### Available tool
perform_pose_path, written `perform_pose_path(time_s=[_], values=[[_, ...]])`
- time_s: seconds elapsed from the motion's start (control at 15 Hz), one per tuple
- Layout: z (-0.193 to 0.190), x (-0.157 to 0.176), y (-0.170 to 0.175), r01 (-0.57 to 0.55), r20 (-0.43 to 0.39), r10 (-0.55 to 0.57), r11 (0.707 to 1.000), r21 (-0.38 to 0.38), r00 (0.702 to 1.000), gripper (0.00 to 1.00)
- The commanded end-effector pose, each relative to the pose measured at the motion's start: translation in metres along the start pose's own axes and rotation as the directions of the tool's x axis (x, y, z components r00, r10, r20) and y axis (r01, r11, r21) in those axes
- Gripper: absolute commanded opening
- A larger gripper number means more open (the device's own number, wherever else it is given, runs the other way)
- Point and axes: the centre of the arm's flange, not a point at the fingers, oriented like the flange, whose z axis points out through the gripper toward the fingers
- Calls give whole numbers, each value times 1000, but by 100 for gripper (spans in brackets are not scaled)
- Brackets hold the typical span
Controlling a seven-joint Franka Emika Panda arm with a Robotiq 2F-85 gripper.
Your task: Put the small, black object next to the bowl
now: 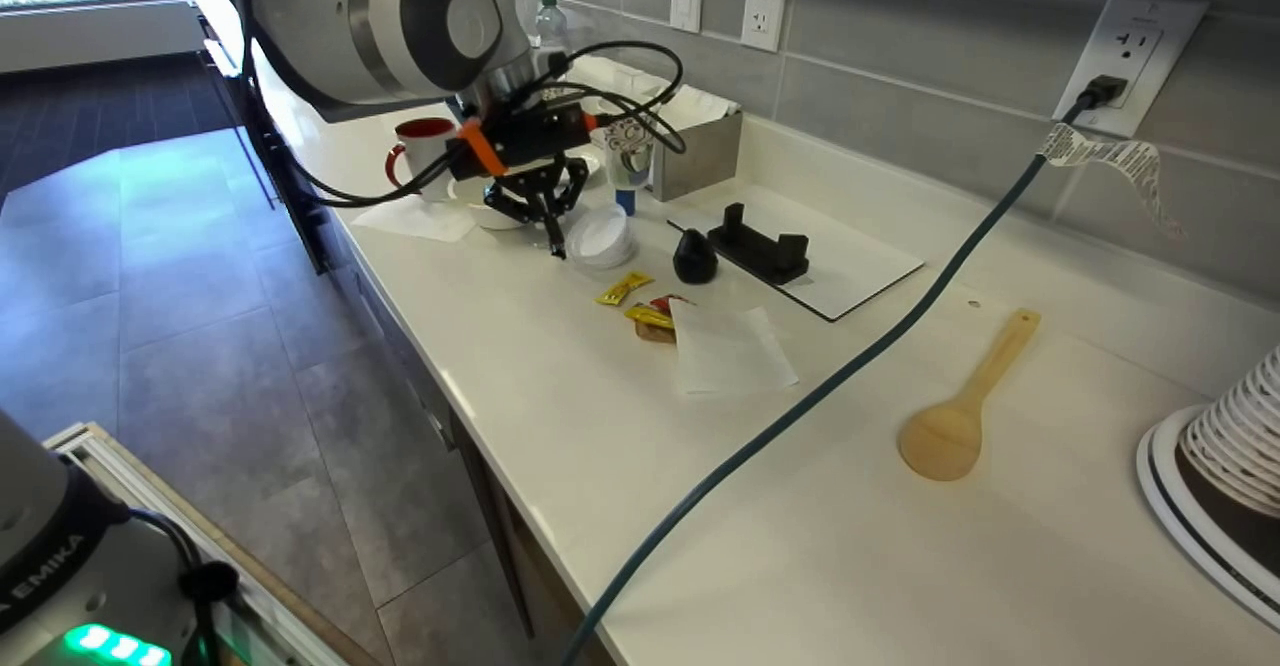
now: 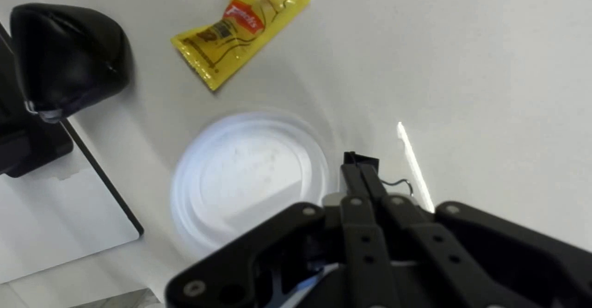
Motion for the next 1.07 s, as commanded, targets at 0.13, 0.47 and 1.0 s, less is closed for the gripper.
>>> perform_pose_path(time_s=[0.13, 0.47, 1.0], values=[[-11, 2, -26, 16, 12, -15, 999, -40, 1000, 1], [-6, 15, -38, 178, 19, -177, 981, -79, 984, 1], [7, 34, -63, 398, 19, -400, 905, -149, 917, 1]])
